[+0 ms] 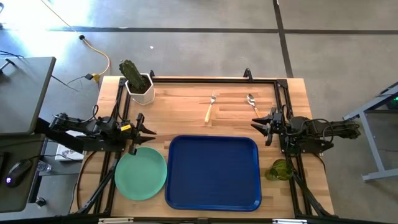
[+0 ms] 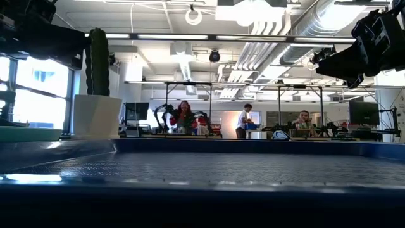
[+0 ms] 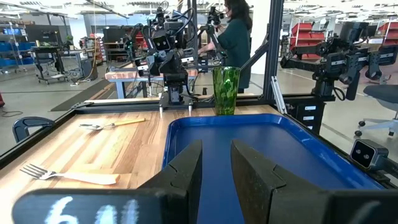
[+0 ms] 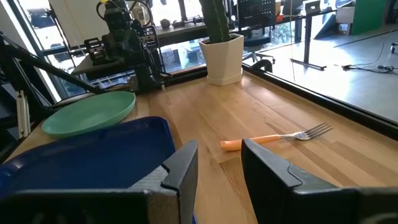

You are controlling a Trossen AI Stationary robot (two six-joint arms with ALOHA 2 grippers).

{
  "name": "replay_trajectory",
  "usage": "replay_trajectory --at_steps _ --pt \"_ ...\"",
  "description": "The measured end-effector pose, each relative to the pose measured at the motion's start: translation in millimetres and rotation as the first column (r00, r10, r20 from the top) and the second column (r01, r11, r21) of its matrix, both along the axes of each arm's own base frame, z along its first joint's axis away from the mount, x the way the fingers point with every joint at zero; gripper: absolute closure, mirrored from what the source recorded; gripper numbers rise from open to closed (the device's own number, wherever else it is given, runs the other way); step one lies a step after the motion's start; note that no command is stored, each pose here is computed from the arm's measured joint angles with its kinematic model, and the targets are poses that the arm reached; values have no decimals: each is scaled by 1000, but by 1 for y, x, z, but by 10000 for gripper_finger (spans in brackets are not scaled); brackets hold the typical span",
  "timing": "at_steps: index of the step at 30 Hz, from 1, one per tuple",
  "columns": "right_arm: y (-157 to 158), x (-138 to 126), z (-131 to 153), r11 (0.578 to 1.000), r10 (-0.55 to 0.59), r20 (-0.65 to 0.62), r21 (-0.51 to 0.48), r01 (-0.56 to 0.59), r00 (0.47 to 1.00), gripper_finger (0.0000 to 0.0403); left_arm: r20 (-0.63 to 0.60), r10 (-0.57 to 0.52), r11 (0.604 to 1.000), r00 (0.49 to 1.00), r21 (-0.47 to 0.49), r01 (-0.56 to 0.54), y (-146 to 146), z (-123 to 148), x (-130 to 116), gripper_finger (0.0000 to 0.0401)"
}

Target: Pick and place plate/cup/fork/spoon on tray

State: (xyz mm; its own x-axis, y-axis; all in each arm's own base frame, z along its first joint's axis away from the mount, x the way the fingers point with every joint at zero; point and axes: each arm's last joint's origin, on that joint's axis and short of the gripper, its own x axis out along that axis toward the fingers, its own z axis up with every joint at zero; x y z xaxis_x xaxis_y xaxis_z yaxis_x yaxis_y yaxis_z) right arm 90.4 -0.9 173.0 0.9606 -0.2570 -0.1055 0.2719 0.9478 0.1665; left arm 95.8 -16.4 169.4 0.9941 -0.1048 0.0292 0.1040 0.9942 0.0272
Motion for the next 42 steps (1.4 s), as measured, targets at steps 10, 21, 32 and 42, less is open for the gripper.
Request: replay_trajectory --at_steps 10,21,32,42 --pt "-1 0 6 991 -44 94 131 31 995 288 0 0 1000 1000 -2 0 0 0 0 327" --pt "-7 -9 46 960 -246 489 240 142 837 288 -7 -2 998 1000 -70 1 0 0 0 327" --pt "-11 -24 79 936 -348 589 259 237 729 288 -18 16 978 1000 -208 -19 1 0 0 327" --pt "-14 -31 129 902 -432 405 192 386 806 288 -25 13 958 1000 -286 -20 1 0 0 327"
